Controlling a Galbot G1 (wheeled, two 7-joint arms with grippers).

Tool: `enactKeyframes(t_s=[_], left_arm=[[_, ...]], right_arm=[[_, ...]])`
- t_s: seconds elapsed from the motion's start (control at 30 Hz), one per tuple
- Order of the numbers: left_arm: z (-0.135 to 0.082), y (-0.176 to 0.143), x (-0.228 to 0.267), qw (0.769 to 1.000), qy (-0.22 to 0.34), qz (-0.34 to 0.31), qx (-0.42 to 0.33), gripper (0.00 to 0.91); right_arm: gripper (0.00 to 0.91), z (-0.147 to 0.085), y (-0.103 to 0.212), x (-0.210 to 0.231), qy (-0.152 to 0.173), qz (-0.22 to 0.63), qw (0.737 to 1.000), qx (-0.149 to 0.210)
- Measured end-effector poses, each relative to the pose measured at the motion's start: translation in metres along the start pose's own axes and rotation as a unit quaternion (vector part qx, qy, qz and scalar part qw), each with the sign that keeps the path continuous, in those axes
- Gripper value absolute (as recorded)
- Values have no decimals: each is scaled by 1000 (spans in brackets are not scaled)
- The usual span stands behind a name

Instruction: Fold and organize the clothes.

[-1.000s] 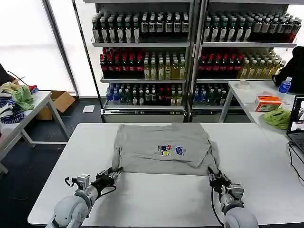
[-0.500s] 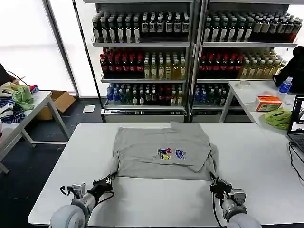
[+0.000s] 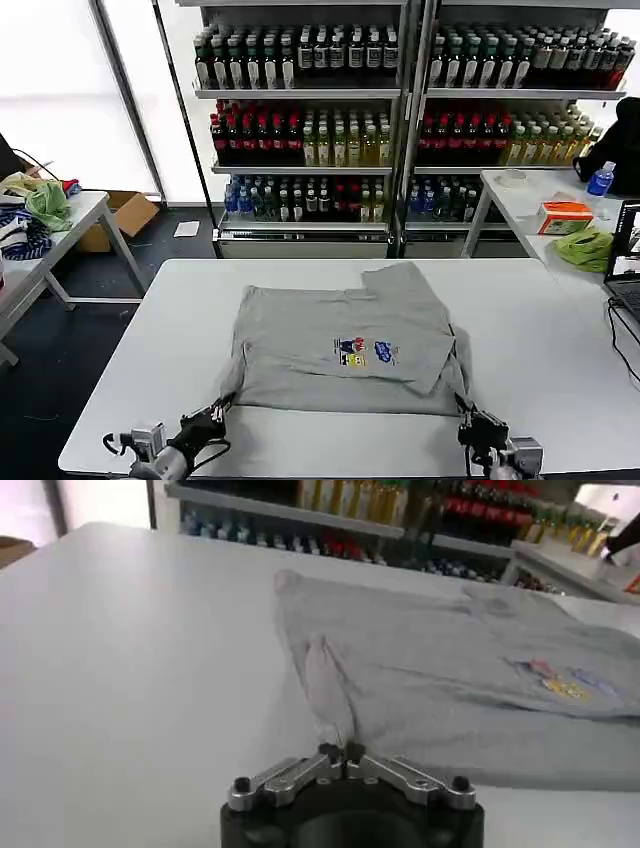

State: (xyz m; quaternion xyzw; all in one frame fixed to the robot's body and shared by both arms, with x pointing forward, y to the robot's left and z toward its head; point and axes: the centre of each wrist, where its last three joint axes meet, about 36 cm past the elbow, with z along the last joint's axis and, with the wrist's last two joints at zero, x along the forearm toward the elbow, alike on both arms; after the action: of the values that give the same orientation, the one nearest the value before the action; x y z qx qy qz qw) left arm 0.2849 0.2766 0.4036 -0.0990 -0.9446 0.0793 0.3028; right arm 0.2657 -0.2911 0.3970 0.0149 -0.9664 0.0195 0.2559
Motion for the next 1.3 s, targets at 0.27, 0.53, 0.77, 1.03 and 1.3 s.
enactKeyframes(t_s=[0.27,0.53,0.77,1.03,1.3], left_arm=[[-1,2,19,1000,-6,-14,13,907],[-10,26,30,999,-17,-45,10,907],[-29,49,32,997,-38,-61,-7,907],[-55,64,8,997,-57,-43,-32,907],[-92,77,-38,996,-67,-10,-63,907]], right_arm=[[907,-11,-12,0,-21,3,1000,10],[907,-32,-22,0,-48,-1,999,18],[907,-60,-27,-20,-72,-17,997,28],[907,-108,-40,-81,-84,-61,994,35],[907,-151,-44,-159,-70,-102,991,40]])
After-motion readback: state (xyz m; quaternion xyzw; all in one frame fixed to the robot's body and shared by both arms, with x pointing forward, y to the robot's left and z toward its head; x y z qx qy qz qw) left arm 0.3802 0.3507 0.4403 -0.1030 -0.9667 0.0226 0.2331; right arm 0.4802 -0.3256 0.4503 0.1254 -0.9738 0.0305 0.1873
